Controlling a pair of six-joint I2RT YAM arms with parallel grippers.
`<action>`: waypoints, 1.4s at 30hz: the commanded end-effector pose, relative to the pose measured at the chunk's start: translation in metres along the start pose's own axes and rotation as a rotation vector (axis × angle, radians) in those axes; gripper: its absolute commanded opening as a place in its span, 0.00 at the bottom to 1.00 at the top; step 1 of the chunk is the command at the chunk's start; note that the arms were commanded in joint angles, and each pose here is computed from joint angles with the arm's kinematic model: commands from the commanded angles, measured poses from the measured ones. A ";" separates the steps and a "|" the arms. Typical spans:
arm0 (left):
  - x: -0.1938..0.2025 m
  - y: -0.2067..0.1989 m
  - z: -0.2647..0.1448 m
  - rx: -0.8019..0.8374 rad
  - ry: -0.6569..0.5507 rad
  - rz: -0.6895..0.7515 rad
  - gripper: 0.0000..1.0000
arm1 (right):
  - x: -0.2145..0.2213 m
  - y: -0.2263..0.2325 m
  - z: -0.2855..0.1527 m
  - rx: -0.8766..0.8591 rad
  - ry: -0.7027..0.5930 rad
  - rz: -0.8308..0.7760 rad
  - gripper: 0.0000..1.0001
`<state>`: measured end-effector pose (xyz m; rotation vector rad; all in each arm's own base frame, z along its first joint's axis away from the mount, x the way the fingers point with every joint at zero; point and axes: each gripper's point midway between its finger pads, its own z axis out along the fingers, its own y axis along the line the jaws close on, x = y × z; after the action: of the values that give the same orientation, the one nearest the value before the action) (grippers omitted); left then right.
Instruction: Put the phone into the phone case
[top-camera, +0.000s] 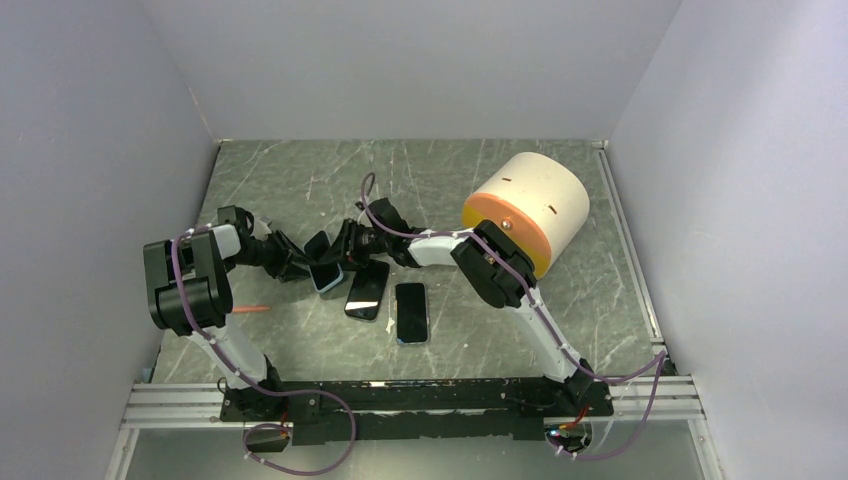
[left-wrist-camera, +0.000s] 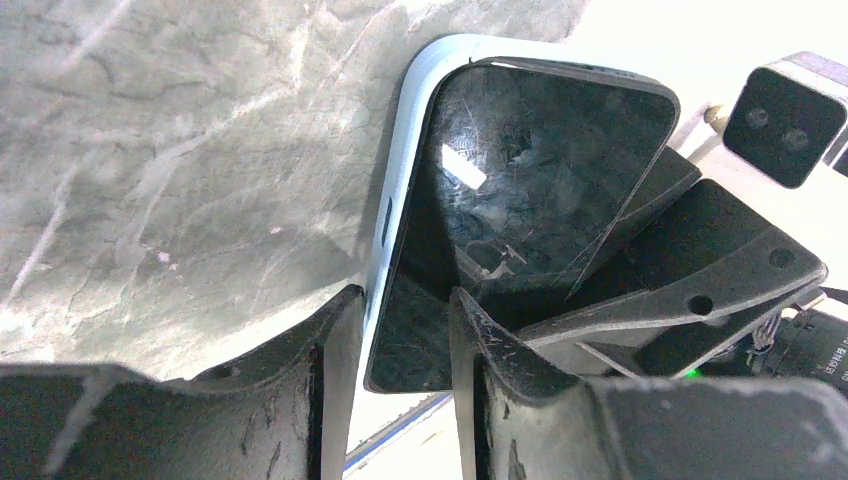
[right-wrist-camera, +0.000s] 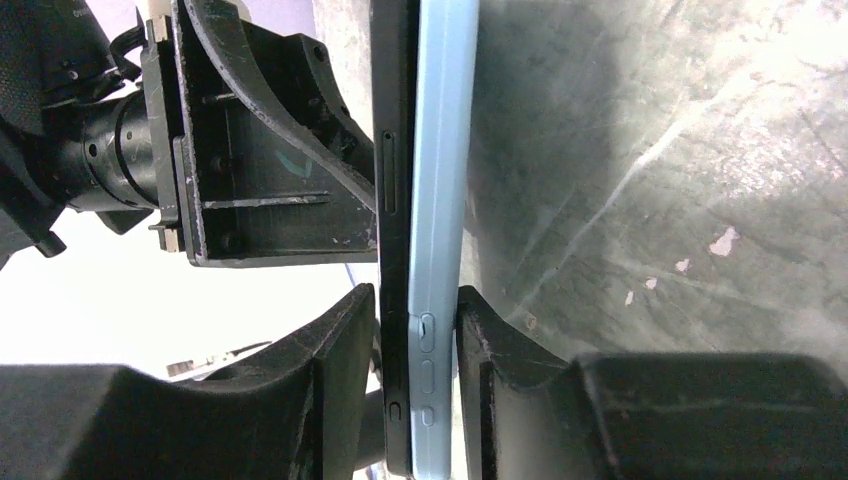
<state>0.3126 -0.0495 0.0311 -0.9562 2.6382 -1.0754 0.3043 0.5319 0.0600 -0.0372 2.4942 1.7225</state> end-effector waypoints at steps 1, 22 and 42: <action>-0.001 -0.001 0.003 -0.003 0.006 0.017 0.41 | -0.002 0.109 -0.027 -0.266 -0.008 -0.136 0.37; -0.001 0.001 0.003 -0.013 0.005 0.017 0.44 | -0.005 0.107 -0.028 -0.234 -0.024 -0.158 0.00; -0.001 0.003 0.005 -0.016 0.013 0.013 0.43 | -0.006 0.092 -0.027 -0.044 -0.048 -0.253 0.34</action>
<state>0.3117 -0.0496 0.0280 -0.9616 2.6516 -1.0721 0.3046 0.5205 0.0726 -0.1400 2.5067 1.5702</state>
